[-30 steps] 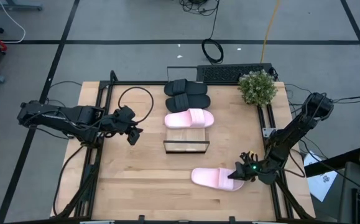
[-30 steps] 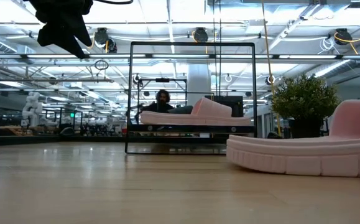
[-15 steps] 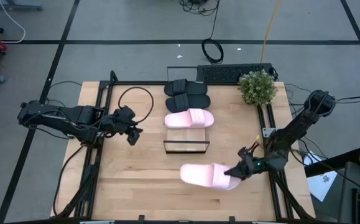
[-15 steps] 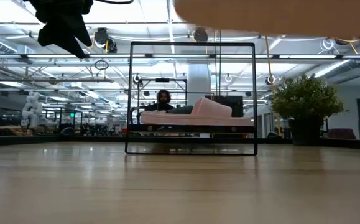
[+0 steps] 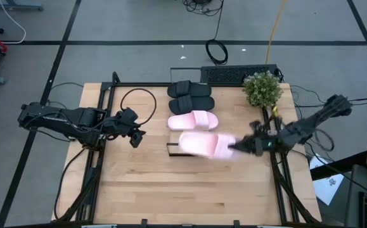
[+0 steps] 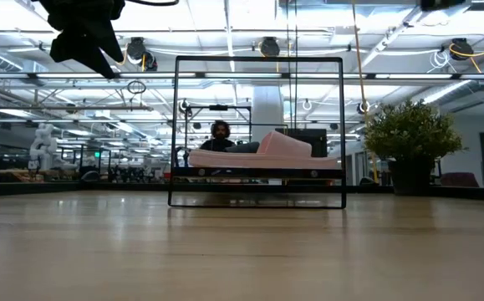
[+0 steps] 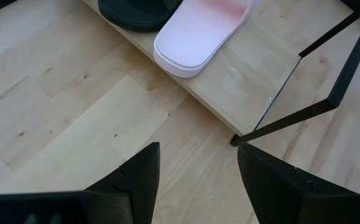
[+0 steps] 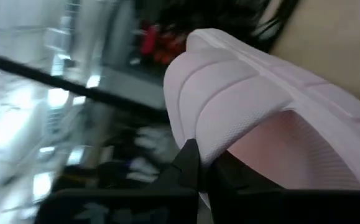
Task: Pick and place slides into the shelf
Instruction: Put the pink slides on the shelf
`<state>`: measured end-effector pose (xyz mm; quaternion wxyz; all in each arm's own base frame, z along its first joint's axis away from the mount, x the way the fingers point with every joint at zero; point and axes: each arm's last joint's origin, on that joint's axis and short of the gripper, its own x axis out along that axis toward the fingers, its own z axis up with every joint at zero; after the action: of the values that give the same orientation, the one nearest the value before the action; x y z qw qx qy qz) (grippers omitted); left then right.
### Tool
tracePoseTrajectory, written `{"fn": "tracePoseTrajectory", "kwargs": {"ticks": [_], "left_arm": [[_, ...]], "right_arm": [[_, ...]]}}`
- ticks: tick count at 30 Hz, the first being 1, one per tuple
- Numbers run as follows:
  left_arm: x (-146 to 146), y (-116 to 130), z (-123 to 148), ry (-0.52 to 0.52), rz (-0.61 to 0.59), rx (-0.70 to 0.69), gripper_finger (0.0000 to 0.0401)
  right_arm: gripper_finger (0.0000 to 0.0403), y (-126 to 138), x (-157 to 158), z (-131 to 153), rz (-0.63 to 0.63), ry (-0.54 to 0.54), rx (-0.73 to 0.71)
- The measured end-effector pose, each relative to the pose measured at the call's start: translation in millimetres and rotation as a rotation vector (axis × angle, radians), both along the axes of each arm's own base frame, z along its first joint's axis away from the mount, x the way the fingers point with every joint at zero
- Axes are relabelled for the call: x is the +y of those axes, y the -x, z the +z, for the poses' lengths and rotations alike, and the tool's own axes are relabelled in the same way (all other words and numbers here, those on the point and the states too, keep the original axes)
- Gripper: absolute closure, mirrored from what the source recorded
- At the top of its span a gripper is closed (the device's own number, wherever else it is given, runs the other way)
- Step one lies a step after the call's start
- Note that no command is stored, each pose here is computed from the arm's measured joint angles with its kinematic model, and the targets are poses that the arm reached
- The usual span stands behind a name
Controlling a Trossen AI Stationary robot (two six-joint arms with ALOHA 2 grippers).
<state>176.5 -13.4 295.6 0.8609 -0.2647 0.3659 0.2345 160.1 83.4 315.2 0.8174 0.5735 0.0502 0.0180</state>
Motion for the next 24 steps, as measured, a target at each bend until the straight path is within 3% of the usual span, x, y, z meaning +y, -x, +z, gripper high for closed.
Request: {"fn": "tracePoseTrajectory", "kwargs": {"ticks": [3, 6, 11, 17, 24], "left_arm": [[0.0, 0.1, 0.1, 0.001, 0.001, -0.001, 0.0192], [0.0, 0.0, 0.1, 0.004, 0.005, -0.002, 0.0192], [0.0, 0.0, 0.1, 0.022, 0.025, -0.008, 0.0192], [-0.1, 0.0, 0.1, 0.027, 0.032, -0.01, 0.0192], [-0.6, -0.1, -0.1, 0.06, 0.038, -0.012, 0.0192]], "right_arm": [[0.0402, 13.8, -27.7, 15.8, -0.102, 0.12, 0.078], [0.0402, 24.7, -50.7, 29.7, -0.201, 0.226, 0.043], [0.0402, 32.8, -73.2, 37.0, -0.227, 0.303, 0.022], [0.0403, 7.2, -96.5, 9.6, -0.128, 0.336, 0.262], [0.0403, -47.1, -147.4, -7.5, 0.067, 0.331, 0.179]]}}
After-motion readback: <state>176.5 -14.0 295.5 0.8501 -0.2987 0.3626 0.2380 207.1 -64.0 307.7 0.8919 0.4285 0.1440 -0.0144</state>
